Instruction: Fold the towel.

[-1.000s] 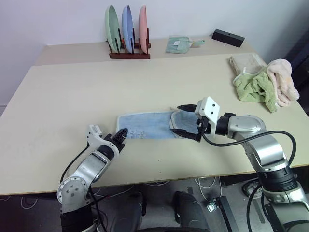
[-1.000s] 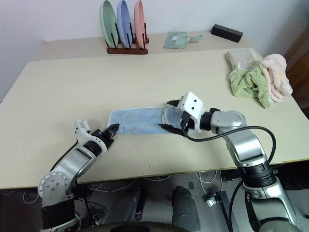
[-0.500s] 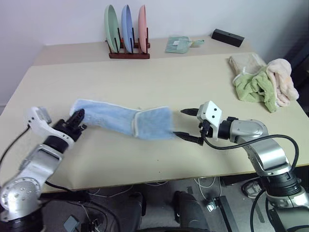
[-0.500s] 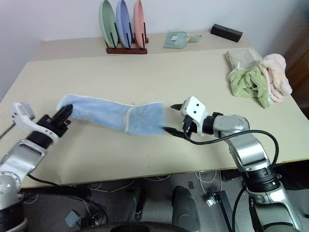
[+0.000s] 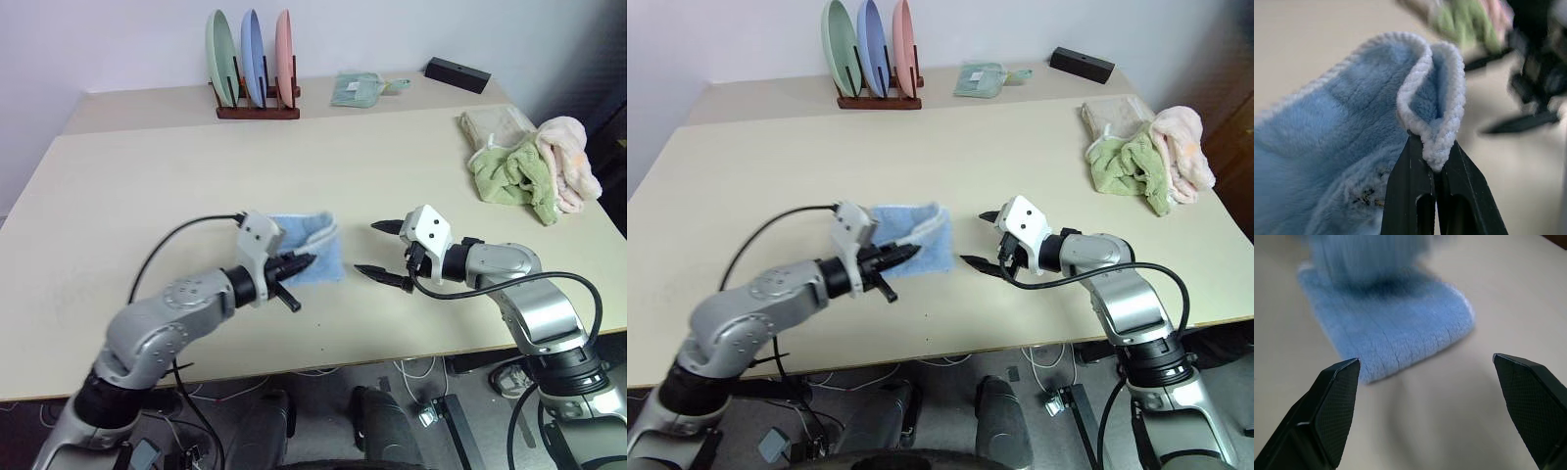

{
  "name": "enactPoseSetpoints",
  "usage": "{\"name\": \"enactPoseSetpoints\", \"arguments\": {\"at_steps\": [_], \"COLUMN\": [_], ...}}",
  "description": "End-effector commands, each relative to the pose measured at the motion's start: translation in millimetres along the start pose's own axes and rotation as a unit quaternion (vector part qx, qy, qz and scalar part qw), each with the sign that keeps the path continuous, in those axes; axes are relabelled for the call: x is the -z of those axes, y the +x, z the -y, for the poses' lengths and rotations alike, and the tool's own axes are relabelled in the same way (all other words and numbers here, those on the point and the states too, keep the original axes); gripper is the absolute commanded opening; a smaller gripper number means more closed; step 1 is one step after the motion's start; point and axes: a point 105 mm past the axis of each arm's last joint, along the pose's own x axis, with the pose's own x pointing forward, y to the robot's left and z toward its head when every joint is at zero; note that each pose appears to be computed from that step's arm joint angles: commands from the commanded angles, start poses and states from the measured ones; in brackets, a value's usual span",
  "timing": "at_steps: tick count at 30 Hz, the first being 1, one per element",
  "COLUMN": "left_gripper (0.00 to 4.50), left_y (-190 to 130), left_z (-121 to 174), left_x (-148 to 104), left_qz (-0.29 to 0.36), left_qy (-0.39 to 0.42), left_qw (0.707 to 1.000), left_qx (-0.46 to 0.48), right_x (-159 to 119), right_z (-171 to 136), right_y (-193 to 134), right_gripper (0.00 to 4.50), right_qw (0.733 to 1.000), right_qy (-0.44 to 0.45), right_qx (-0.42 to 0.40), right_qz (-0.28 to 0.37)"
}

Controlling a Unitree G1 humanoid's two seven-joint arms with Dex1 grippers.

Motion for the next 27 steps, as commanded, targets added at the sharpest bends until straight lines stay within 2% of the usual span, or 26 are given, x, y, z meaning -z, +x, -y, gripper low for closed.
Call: {"name": "enactPoseSetpoints", "arguments": {"at_steps": [1,5,6,9,12,13,14,16,17,19,21,24,27], "left_gripper": [0.07,0.07,0.31,1.28,2.77,3.12,3.12,3.19,3.19,3.19,2.68,1.46,1.45], "left_y": [11.4,18.7,18.7,8.6,-8.4,-17.7,-24.3,-54.3,-66.4,-82.4,-93.1,-93.1,-81.1], "left_z": [0.3,0.4,1.0,6.4,11.1,9.0,7.7,-10.8,-18.9,-34.2,-56.5,-74.1,-76.7], "left_x": [1.9,2.7,2.3,-4.4,-14.6,-18.9,-21.8,-26.2,-30.2,-38.6,-45.3,-49.0,-50.5], "left_qz": [-0.014,-0.011,-0.01,0.009,0.036,0.049,0.058,0.074,0.085,0.109,0.121,0.123,0.13], "left_qy": [0.013,-0.006,-0.006,-0.02,-0.035,-0.038,-0.039,-0.04,-0.037,-0.033,-0.031,-0.021,-0.03], "left_qw": [1.0,1.0,1.0,0.999,0.998,0.997,0.996,0.996,0.996,0.993,0.988,0.982,0.98], "left_qx": [0.001,0.003,0.004,0.024,0.046,0.049,0.05,0.024,0.009,-0.027,-0.086,-0.139,-0.148], "right_x": [-9.7,-7.6,-7.2,-7.2,-7.5,-7.3,-7.2,-7.9,-9.1,-12.6,-26.4,-51.6,-68.2], "right_z": [3.3,3.1,3.0,4.0,5.2,6.7,7.8,16.9,20.2,23.1,25.7,22.7,14.5], "right_y": [-4.1,-4.7,-4.7,-4.5,-5.8,-6.6,-7.2,-10.3,-11.8,-13.8,-12.9,-5.5,7.5], "right_gripper": [4.45,4.45,4.45,4.45,4.45,4.45,4.45,3.92,3.61,2.64,1.66,0.12,0.05], "right_qw": [1.0,1.0,1.0,0.999,0.999,0.999,0.999,0.999,0.999,0.998,0.998,0.996,0.994], "right_qy": [-0.019,-0.018,-0.018,-0.019,-0.021,-0.022,-0.023,-0.013,-0.009,-0.01,-0.014,-0.009,0.009], "right_qx": [0.013,0.02,0.021,0.024,0.026,0.028,0.03,0.047,0.052,0.053,0.051,0.034,0.015], "right_qz": [0.014,0.012,0.011,0.011,0.011,0.009,0.008,0.01,0.012,0.017,0.039,0.083,0.112]}}
